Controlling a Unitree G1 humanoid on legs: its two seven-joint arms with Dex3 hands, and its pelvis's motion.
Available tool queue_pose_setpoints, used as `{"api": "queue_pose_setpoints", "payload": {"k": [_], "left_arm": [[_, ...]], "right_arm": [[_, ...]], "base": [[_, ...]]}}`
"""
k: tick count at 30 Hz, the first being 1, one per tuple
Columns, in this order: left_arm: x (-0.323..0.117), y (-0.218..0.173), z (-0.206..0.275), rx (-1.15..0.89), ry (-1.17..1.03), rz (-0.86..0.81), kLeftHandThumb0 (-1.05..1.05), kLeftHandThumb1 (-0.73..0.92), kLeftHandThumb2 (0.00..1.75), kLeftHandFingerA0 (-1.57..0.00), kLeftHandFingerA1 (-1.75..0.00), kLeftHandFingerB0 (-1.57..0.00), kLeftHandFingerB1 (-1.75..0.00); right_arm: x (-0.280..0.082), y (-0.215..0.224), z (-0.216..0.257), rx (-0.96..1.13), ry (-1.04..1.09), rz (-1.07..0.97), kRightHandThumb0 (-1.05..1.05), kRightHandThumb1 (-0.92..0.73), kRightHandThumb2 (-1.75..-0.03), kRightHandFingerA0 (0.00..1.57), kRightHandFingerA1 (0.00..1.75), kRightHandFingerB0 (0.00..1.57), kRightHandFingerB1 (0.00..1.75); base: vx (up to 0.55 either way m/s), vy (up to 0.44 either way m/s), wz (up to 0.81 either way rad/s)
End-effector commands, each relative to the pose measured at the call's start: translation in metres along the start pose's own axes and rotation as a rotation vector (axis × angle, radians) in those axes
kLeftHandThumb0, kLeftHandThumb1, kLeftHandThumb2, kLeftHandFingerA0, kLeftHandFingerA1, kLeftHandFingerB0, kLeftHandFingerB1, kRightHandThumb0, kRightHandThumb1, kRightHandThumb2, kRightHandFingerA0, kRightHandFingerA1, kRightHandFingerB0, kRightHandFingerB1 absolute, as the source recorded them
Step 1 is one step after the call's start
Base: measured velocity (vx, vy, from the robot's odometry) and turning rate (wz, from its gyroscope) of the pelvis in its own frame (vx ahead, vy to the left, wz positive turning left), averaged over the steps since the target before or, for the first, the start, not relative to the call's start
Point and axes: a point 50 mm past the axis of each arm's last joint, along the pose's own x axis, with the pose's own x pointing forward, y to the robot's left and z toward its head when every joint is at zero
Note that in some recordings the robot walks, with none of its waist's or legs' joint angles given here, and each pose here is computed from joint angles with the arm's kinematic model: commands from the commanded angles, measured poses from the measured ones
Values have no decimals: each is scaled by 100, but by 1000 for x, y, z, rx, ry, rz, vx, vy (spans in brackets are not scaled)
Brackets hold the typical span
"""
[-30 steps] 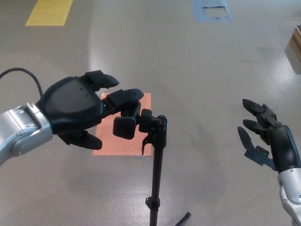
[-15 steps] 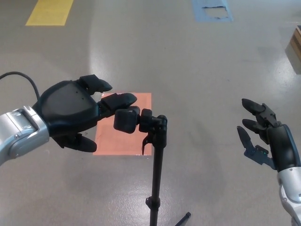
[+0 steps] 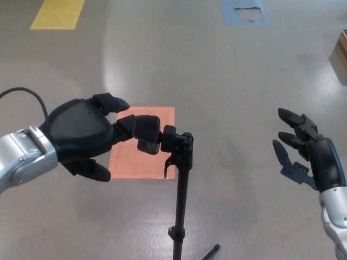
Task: The robot uses its left hand to grab the top of a phone stand kept on the floor and tilt it upwards to adjust its angle
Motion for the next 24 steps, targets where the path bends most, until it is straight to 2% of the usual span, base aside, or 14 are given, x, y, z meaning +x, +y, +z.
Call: {"api": "queue_pose_setpoints", "payload": {"k": [1,4,5,6,7,13,14,15,16,18,19,22,23,24], "left_arm": [[-1,-3,6,19,-19,-13,-81,55,94,-9,-30,0,-16],[-1,-4,8,19,-28,-9,-82,55,93,-10,-31,0,-16],[-2,-6,14,13,-47,-10,-83,68,61,-15,-26,0,-21],[-2,-7,15,10,-52,-10,-83,68,61,-15,-26,0,-21],[-2,-8,17,11,-60,-7,-83,55,92,-13,-33,0,-14],[-6,-10,27,-16,-91,-7,-83,54,93,-13,-35,0,-17],[-7,-10,28,-18,-94,-11,-83,68,60,-16,-27,0,-23],[-7,-10,28,-20,-95,-14,-83,68,60,-16,-27,0,-23],[-8,-10,29,-24,-97,-13,-83,55,93,-13,-34,0,-17],[-9,-10,29,-27,-98,-14,-82,55,93,-13,-33,0,-17],[-9,-10,29,-24,-97,-12,-82,68,61,-16,-27,0,-21],[-10,-11,29,-21,-91,-8,-82,67,61,-16,-27,0,-21],[-10,-12,28,-19,-86,-10,-82,67,61,-16,-28,0,-22],[-10,-12,28,-18,-84,-11,-82,67,61,-16,-28,0,-22]], "right_arm": [[2,-7,0,4,6,-20,-69,-82,-65,32,37,21,30],[3,-7,1,2,5,-22,-69,-82,-65,32,36,21,30],[3,-8,1,1,3,-23,-67,-82,-65,32,36,21,30],[3,-8,1,1,3,-24,-67,-82,-65,32,36,21,30],[4,-9,2,0,-1,-22,-67,-83,-65,31,36,20,30],[4,-10,3,10,-1,-23,-67,-83,-65,31,35,20,29],[4,-10,2,8,1,-24,-67,-83,-65,31,35,20,29],[4,-10,2,6,3,-25,-67,-83,-65,31,35,20,29],[4,-9,2,4,2,-25,-66,-83,-65,31,35,20,30],[2,-9,1,0,5,-22,-66,-83,-65,31,35,20,29],[2,-9,0,-1,6,-21,-65,-83,-65,31,35,20,29],[1,-9,0,5,4,-18,-65,-84,-65,30,35,19,29],[1,-9,0,8,3,-22,-70,-69,-89,25,44,18,41],[1,-8,0,9,3,-24,-70,-69,-89,25,44,18,41]], "base": [[0,0,0],[0,0,0],[0,0,0],[0,0,0],[0,0,0],[0,0,0],[0,0,0],[0,0,0],[0,0,0],[0,0,0],[0,0,0],[0,0,0],[0,0,0],[0,0,0]]}}
